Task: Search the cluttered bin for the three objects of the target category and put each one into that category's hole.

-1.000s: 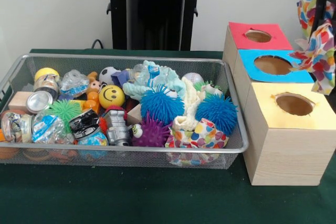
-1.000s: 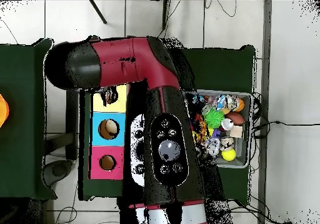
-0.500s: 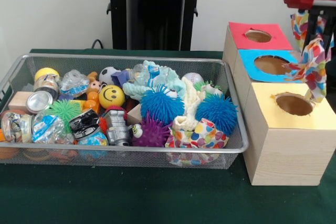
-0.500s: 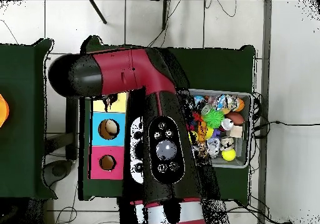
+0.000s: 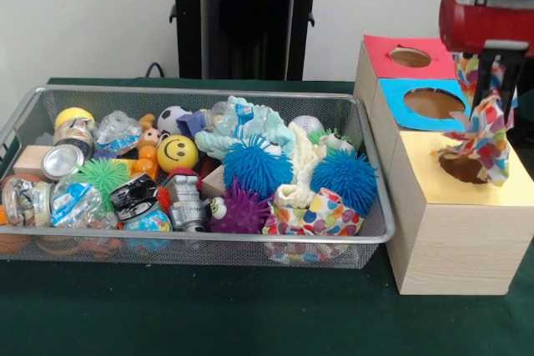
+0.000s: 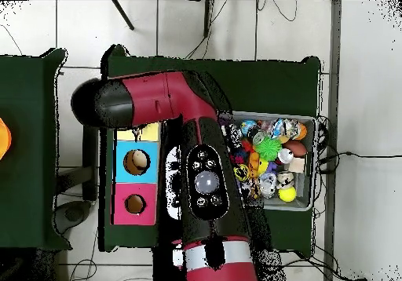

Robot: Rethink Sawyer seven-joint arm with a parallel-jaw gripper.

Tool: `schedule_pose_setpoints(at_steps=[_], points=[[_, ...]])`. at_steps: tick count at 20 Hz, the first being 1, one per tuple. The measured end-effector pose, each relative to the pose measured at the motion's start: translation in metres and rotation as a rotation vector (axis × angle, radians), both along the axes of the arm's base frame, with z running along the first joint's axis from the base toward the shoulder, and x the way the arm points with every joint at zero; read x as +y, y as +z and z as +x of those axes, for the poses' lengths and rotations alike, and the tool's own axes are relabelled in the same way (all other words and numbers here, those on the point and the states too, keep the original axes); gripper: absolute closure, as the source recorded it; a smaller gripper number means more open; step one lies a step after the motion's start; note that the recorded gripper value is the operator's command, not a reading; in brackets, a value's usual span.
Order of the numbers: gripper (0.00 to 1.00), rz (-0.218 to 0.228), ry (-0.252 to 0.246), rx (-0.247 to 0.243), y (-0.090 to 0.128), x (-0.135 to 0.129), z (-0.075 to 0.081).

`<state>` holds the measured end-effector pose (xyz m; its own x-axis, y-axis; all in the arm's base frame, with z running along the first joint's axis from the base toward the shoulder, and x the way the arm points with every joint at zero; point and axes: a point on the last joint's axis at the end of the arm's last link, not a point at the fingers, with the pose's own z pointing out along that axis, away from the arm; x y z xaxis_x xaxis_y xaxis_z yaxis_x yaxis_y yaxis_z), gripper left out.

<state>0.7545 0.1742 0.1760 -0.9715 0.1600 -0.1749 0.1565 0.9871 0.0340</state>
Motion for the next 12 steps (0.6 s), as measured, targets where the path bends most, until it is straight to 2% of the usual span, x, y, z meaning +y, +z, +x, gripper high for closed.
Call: schedule_pose_setpoints(at_steps=[12], points=[[1.00, -0.027, 0.044, -0.019, -0.065, -0.003, -0.008]])
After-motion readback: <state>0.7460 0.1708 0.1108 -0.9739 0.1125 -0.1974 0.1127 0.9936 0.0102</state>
